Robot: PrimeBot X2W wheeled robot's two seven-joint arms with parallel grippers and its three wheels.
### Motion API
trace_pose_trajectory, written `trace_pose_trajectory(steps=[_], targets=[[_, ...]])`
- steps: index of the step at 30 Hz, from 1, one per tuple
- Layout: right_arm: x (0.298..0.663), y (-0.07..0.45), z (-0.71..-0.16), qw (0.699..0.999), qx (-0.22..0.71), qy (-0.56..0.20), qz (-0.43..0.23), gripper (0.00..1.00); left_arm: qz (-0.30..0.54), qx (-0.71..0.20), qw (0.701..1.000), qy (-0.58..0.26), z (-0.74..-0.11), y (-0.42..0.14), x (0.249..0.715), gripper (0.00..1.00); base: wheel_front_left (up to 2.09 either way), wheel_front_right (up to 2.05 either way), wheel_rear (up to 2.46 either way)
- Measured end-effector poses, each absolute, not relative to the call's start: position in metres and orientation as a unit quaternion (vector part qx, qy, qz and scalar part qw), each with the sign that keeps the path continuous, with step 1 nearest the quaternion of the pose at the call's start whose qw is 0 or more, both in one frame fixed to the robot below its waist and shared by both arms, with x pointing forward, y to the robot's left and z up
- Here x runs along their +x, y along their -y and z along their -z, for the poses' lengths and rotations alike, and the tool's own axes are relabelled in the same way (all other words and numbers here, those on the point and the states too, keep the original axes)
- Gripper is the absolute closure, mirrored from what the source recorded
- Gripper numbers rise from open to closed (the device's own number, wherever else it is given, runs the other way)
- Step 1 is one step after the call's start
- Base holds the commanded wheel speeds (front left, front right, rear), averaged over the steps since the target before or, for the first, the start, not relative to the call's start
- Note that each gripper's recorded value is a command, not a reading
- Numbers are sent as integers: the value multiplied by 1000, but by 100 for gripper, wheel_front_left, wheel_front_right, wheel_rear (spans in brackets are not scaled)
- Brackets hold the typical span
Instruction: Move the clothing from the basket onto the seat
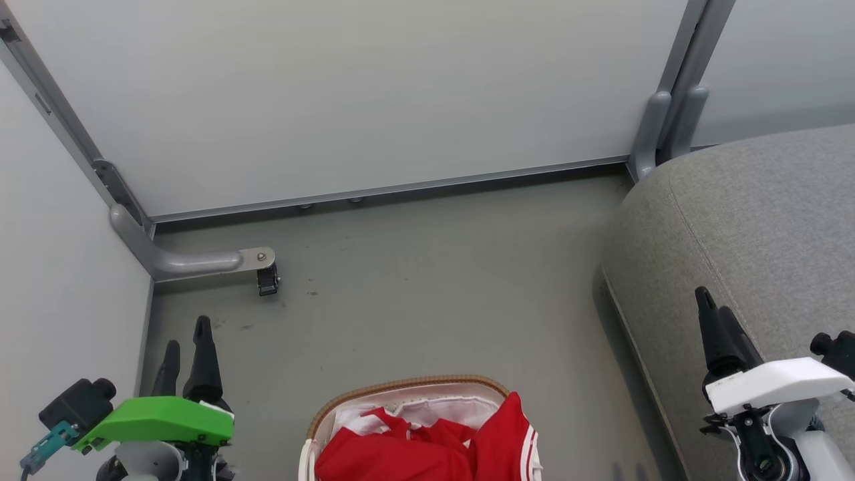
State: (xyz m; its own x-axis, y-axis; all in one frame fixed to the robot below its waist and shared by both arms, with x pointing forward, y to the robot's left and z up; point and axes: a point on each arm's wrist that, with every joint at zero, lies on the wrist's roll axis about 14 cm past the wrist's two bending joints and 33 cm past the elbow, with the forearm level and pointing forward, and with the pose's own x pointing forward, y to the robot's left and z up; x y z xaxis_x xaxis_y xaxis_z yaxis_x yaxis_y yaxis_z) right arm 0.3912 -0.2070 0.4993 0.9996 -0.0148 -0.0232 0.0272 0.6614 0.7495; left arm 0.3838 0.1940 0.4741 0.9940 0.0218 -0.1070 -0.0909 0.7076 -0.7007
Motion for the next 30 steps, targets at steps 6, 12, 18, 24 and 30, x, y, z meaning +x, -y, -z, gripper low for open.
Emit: trace_pose_trajectory(steps=[6, 12, 18, 24, 30], targets=[[392, 206, -501, 931, 364, -5, 4, 0, -24, -336, 940, -52, -471, -190, 383, 0, 0, 0, 0], [393, 205, -503, 945, 327, -1, 0, 0, -14, -289, 956, -54, -471, -186, 384, 0, 0, 0, 0], [395, 202, -508, 958, 286, 5, -11, 0, 0, -242, 968, -58, -469, -180, 385, 0, 0, 0, 0], [396, 199, -509, 970, 244, 9, -20, 0, 11, -203, 977, -59, -468, -176, 386, 0, 0, 0, 0], [396, 198, -511, 978, 206, 13, -27, 0, 20, -169, 983, -63, -465, -170, 385, 0, 0, 0, 0]])
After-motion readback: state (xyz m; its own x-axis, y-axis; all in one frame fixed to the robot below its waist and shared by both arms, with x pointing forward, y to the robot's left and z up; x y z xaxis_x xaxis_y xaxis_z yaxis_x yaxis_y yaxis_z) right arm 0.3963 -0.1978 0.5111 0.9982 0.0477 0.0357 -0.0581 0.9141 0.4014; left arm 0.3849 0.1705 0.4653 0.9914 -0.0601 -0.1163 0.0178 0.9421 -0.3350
